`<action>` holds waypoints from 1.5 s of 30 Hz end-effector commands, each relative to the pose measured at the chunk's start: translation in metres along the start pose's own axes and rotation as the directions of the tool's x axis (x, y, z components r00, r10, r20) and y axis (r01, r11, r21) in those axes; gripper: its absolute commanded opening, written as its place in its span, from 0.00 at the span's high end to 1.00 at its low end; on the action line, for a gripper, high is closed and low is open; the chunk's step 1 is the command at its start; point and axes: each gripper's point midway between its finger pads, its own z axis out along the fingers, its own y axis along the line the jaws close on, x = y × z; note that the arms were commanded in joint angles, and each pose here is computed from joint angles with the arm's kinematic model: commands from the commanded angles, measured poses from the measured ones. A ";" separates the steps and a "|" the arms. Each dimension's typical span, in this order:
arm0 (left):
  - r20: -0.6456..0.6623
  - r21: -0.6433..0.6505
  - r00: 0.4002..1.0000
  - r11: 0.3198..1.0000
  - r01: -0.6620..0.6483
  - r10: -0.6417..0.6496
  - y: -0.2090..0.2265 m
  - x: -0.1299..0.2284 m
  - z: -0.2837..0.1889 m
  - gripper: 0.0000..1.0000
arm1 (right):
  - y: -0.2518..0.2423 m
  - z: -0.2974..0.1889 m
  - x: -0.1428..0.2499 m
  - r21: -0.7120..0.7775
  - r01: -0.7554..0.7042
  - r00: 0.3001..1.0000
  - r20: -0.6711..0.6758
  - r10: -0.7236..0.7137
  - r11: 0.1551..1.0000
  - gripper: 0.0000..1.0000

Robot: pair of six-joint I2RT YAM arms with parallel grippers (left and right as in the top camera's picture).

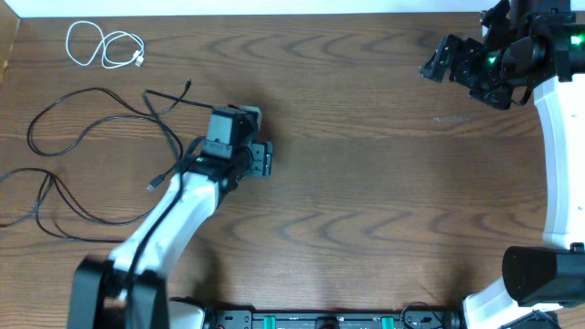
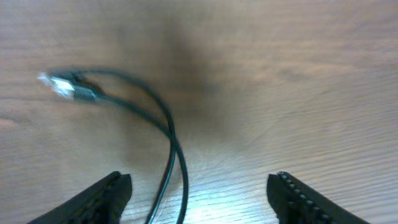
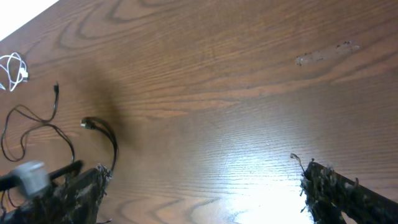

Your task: Untangle cables

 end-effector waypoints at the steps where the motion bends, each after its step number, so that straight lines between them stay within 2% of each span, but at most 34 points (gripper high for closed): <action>1: 0.127 0.024 0.992 1.000 -0.019 0.016 -0.009 -0.026 -0.044 0.19 | 0.010 -0.005 0.004 -0.042 0.004 1.000 -0.012 -0.005 0.999 0.01; 4: 0.173 0.028 0.985 0.999 -0.024 0.018 -0.011 -0.029 -0.074 0.06 | 0.014 -0.006 0.008 -0.074 0.027 0.999 -0.029 -0.029 0.997 0.01; 6: 0.191 0.032 0.981 0.999 -0.017 0.010 -0.013 -0.027 -0.092 0.03 | 0.018 -0.007 0.011 -0.097 0.052 0.998 -0.038 -0.055 0.994 0.01; 15: 0.272 0.051 0.962 0.999 0.007 -0.021 -0.016 -0.019 -0.147 0.02 | 0.020 -0.038 0.042 -0.098 0.110 0.991 -0.063 -0.116 0.989 0.01; 24: 0.392 0.115 0.911 0.989 0.090 -0.128 -0.021 -0.026 -0.189 0.02 | 0.031 -0.081 0.101 -0.088 0.276 0.953 -0.101 -0.285 0.957 0.01; 31: 0.522 0.145 0.843 0.987 0.061 -0.129 -0.024 -0.017 -0.243 0.02 | 0.038 -0.112 0.122 0.028 0.359 0.933 0.011 -0.359 0.933 0.01; 34: 0.516 0.143 0.847 0.988 0.063 -0.129 -0.023 0.001 -0.252 0.02 | 0.039 -0.127 0.127 0.067 0.360 0.928 0.080 -0.365 0.931 0.01; 39: 0.437 0.126 0.890 0.989 0.082 -0.130 -0.019 0.029 -0.245 0.02 | 0.032 -0.150 0.141 0.121 0.358 0.914 0.159 -0.374 0.926 0.01; 45: 0.407 0.118 0.904 0.989 0.089 -0.130 -0.018 0.036 -0.241 0.02 | 0.004 -0.148 0.166 0.163 0.313 0.918 0.200 -0.342 0.936 0.01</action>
